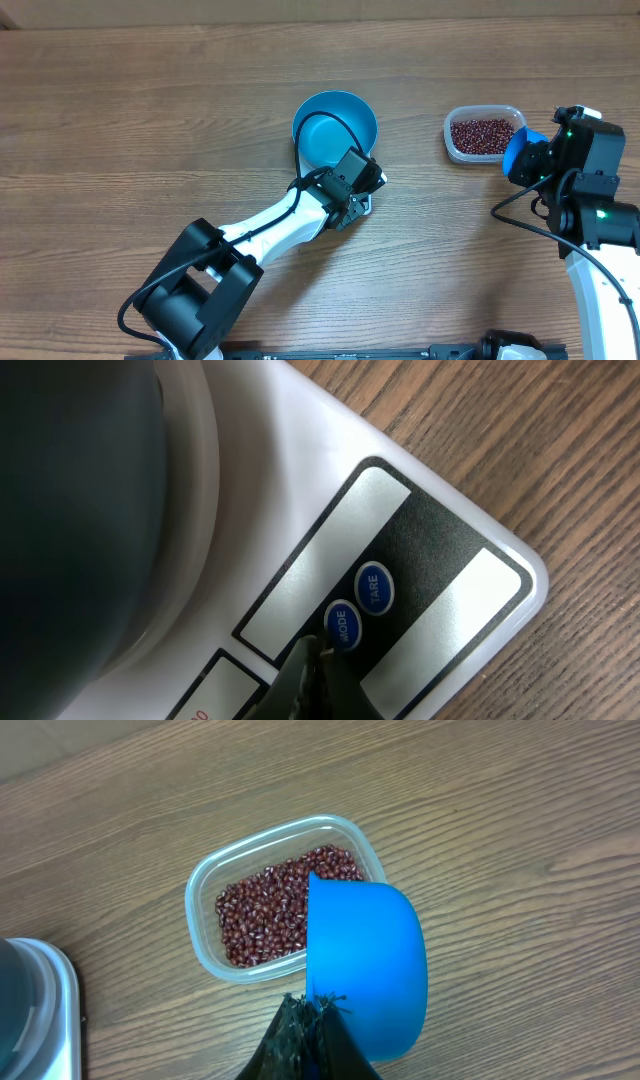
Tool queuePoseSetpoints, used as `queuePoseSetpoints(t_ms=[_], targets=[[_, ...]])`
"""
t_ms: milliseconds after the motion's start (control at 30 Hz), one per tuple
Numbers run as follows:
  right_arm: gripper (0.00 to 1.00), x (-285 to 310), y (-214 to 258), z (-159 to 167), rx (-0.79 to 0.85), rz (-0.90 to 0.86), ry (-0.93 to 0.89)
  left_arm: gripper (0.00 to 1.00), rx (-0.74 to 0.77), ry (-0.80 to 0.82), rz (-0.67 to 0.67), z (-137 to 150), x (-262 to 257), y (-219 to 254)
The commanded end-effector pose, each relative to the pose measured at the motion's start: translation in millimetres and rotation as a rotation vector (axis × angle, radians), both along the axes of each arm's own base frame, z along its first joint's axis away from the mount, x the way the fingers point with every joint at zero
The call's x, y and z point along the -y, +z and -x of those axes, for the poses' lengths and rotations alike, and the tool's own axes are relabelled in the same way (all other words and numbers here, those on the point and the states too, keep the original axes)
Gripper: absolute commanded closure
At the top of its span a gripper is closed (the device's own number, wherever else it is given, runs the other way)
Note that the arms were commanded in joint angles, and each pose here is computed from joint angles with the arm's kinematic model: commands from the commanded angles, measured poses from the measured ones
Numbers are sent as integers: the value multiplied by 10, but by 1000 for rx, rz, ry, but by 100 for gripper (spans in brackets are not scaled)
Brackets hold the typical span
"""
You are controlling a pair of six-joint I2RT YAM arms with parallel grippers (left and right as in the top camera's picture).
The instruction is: Scoop item into bowl and weigh 150g on scale
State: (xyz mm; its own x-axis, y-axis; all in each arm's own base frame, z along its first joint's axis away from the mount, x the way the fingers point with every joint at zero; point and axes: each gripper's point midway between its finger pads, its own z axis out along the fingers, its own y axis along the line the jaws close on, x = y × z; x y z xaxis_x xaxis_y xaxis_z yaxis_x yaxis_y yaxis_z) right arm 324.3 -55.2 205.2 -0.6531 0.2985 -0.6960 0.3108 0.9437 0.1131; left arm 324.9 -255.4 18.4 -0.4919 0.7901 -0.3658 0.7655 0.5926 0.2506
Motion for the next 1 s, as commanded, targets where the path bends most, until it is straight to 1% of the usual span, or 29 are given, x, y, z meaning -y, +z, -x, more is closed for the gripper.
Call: queuePoseSetpoints(t_ms=[0,300,667,967], targets=[[96,14,186,-64,50,15,0,96,-46,20,-43,54,-113,-207],[96,15,187,-63,50,15,-1,96,-44,8,-51,62,-109,-202],[96,16,192,-69,53,16,0,96,-10,44,-72,-4,-160,-135],[96,16,192,-69,53,16,0,96,-14,21,-67,4,-133,-136]])
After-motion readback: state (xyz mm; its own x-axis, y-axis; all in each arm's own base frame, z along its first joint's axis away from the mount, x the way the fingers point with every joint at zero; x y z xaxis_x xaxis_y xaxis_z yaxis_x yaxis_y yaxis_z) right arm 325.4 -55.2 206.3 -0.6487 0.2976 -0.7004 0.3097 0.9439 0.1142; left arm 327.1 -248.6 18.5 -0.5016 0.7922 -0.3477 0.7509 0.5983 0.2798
